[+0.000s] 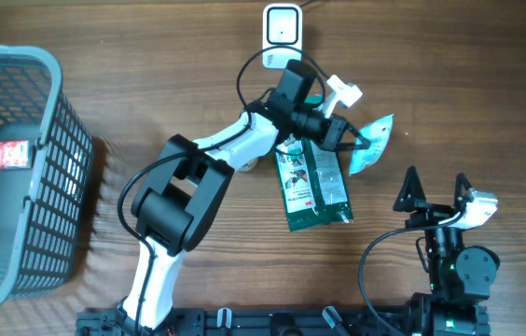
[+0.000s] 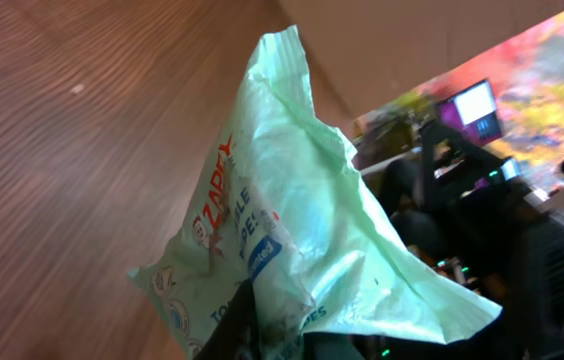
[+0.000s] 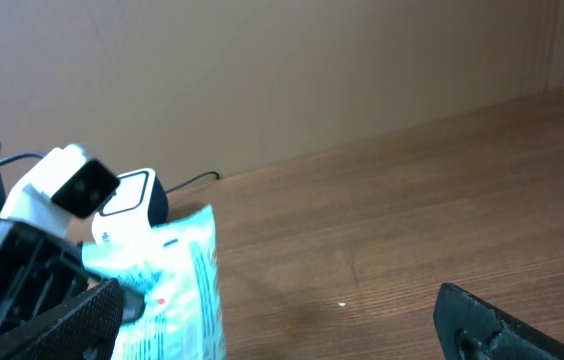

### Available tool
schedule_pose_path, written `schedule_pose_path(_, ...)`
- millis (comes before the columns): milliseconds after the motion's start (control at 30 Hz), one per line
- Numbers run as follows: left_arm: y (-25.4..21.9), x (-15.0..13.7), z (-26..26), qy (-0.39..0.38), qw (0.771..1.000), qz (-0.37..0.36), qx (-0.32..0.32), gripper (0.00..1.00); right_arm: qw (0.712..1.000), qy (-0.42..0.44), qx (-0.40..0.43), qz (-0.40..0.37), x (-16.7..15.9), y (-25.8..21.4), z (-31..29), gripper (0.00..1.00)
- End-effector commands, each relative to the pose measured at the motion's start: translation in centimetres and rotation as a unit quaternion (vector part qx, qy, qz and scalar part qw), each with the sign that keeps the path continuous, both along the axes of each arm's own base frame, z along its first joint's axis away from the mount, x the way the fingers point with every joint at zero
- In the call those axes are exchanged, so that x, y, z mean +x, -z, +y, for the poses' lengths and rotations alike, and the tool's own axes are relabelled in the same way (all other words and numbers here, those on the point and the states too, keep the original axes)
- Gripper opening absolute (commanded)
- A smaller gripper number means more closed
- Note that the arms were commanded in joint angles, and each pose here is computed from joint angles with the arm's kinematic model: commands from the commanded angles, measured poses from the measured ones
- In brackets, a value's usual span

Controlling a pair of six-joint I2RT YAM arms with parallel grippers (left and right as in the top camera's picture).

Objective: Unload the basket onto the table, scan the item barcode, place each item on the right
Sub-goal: 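Lift the mint-green packet past the scanner and drop it right of the gloves, then move the left gripper back into the basket toward the red box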

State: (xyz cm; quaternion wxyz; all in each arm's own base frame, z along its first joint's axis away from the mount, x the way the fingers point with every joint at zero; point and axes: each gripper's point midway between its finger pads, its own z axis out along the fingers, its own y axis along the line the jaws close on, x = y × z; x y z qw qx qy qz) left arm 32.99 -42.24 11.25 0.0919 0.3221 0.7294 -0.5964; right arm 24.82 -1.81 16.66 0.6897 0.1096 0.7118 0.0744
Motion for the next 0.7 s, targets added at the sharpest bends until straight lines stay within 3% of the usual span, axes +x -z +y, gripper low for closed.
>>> schedule_pose_path(0, -0.5, 0.1, -0.2, -0.024, 0.996, 0.08, 0.017, 0.75, 1.0, 0.002, 0.003, -0.001, 0.0, 0.0, 0.0, 1.0)
schedule_pose_path(33, -0.3, 0.3, -0.2, -0.033, 0.995, 0.089, 0.024, 1.0, 1.0, 0.003, 0.003, -0.001, 0.0, 0.0, 0.0, 1.0)
schedule_pose_path(200, -1.1, 0.9, -0.3, -0.039, 0.997, 0.071, 0.012, 1.0, 1.0, 0.002, 0.003, -0.001, 0.0, 0.0, 0.0, 1.0)
schedule_pose_path(333, -3.4, 3.4, 1.0, -0.088, 0.995, 0.051, 0.009, 1.0, 1.0, 0.003, 0.003, -0.001, 0.0, 0.0, 0.0, 1.0)
schedule_pose_path(500, -8.4, 8.7, 7.9, -0.227, 0.972, -0.025, 0.054, 1.0, 1.0, 0.002, 0.003, -0.001, 0.0, 0.0, 0.0, 1.0)
schedule_pose_path(567, -10.3, 10.5, 13.3, -0.322, 0.933, -0.091, 0.132, 1.0, 1.0, 0.003, 0.003, -0.001, 0.0, 0.0, 0.0, 1.0)
schedule_pose_path(600, -11.6, 11.0, 16.5, -0.375, 0.901, -0.126, 0.179, 1.0, 1.0, 0.003, 0.003, -0.001, 0.0, 0.0, 0.0, 1.0)
schedule_pose_path(667, -15.3, 11.5, 23.8, -0.498, 0.806, -0.186, 0.26, 1.0, 1.0, 0.003, 0.003, -0.001, 0.0, 0.0, 0.0, 1.0)
